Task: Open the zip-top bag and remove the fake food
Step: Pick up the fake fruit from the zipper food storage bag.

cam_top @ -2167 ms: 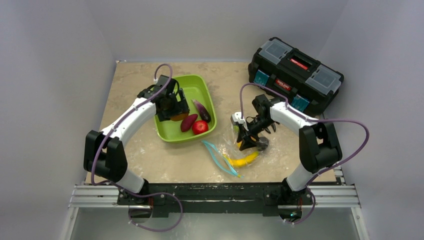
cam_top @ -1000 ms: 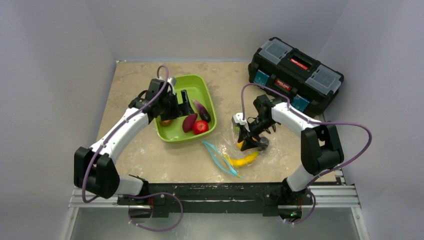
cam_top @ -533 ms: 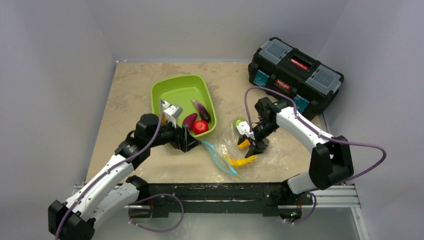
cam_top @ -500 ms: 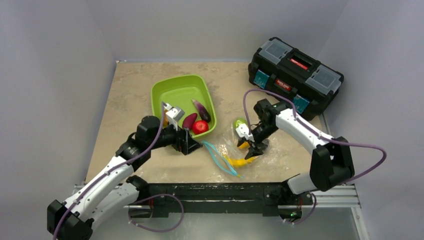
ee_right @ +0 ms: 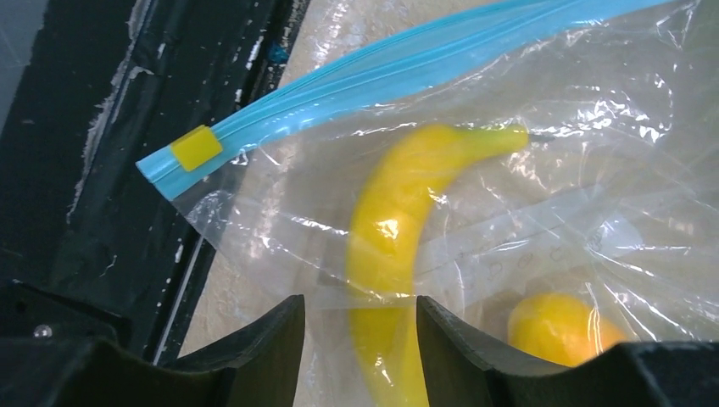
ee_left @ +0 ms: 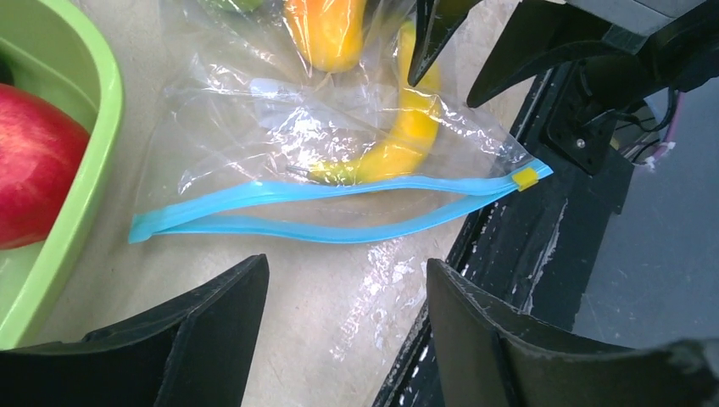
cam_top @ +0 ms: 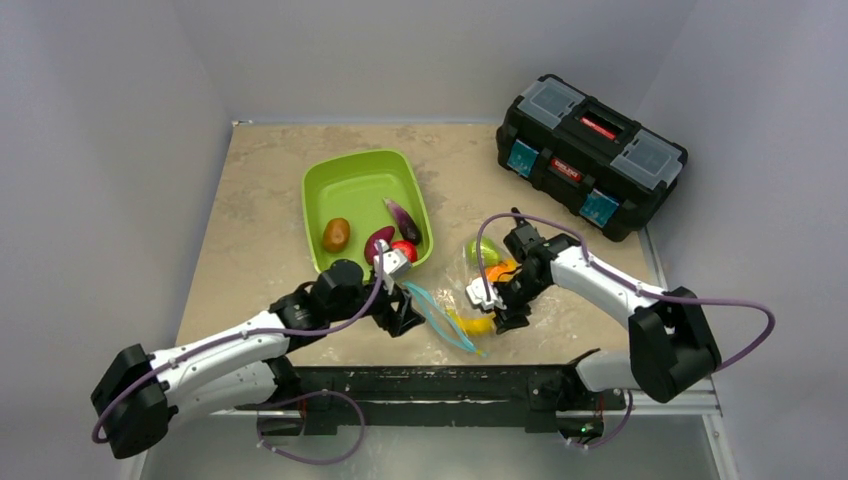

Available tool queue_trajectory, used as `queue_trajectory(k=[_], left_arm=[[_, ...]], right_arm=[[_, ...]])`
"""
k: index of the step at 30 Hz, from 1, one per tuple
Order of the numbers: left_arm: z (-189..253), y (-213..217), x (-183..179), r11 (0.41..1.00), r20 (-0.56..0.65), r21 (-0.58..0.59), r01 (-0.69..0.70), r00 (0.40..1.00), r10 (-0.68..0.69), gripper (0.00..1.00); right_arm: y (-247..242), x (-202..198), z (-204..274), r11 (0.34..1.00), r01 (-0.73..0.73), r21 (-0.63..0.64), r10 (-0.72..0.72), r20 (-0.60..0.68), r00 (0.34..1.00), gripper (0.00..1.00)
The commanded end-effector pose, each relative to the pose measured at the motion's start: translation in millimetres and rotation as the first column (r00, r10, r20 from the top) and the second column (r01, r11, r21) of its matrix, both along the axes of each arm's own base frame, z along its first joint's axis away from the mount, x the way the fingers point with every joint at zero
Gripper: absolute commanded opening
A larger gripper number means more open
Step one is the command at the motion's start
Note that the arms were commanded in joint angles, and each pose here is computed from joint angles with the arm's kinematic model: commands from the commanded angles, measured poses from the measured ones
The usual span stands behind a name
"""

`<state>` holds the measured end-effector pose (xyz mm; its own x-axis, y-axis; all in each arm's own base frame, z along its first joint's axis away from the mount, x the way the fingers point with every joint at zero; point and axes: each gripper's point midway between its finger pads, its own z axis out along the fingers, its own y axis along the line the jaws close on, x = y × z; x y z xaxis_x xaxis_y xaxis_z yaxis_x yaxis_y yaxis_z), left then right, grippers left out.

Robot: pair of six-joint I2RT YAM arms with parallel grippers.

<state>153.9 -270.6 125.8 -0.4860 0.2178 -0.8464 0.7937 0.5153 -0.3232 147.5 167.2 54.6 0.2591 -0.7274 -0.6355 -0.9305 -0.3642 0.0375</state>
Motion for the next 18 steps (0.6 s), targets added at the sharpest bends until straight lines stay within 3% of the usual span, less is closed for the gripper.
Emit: queue_trajectory(k=[1, 8, 18], left_arm=[[9.7, -21.6, 18.1, 0.997, 0.081, -0.045, -0.057, 0.995, 0.061, 0.66], [-10.8, -35.4, 22.5, 0.992, 0.063, -0.051, -0.111, 0.991, 0.114, 0.65], [-24.9, -55.0, 16.8, 0.991, -0.017, -0.075, -0.111, 0.994, 0.11, 0.61]], right_arm=[[2.4, 20.0, -4.4, 0.999, 0.049, -0.005, -0.049, 0.073, 0.996, 0.47], [1.3, 22.2, -13.1, 0.998, 0.068, -0.011, -0.067, 0.082, 0.994, 0.43], [2.1, 17.9, -23.8, 0.997, 0.08, -0.001, -0.08, 0.066, 0.995, 0.44]])
